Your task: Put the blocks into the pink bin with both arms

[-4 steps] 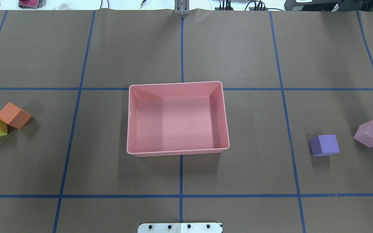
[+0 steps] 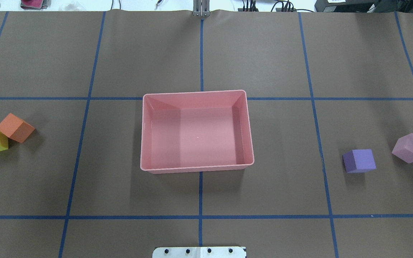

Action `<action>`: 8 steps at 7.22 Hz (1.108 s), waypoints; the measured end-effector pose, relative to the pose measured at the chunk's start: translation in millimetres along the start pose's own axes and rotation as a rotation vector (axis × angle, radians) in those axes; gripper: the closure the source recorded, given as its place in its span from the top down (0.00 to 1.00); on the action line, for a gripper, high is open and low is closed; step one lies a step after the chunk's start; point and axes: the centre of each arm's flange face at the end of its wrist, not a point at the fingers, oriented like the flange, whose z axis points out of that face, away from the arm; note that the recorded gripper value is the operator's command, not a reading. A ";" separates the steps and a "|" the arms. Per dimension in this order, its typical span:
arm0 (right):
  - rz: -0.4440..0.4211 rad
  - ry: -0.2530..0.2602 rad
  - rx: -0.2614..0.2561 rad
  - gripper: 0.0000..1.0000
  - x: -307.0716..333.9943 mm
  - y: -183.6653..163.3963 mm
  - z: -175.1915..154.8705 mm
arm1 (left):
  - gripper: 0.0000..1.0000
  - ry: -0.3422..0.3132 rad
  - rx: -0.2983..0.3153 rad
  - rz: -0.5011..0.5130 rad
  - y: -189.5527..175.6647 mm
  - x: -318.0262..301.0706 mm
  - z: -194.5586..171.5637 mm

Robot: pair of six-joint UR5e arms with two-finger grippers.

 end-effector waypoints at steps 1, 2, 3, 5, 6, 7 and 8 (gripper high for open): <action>-0.003 0.003 -0.003 1.00 -0.3 8.9 2.6 | 0.99 0.000 -0.002 0.003 -0.6 1.2 1.1; -0.008 0.015 -0.001 1.00 -1.0 19.5 2.4 | 0.99 -0.003 -0.006 0.010 -0.9 3.0 2.6; -0.016 0.029 0.005 1.00 -3.3 27.3 -0.4 | 0.99 -0.005 -0.007 0.014 -0.2 3.4 3.6; -0.024 0.037 0.010 1.00 -7.8 34.1 -2.3 | 0.99 -0.003 -0.012 0.014 3.7 2.5 5.5; -0.025 0.033 0.006 1.00 -11.3 35.0 0.2 | 1.00 0.000 -0.013 0.013 4.7 2.4 5.9; -0.032 0.026 -0.002 1.00 -17.1 35.2 5.3 | 1.00 0.001 -0.012 0.016 5.7 3.3 5.5; -0.047 0.021 -0.011 1.00 -26.6 34.5 11.5 | 1.00 0.002 -0.015 0.014 7.3 2.6 7.2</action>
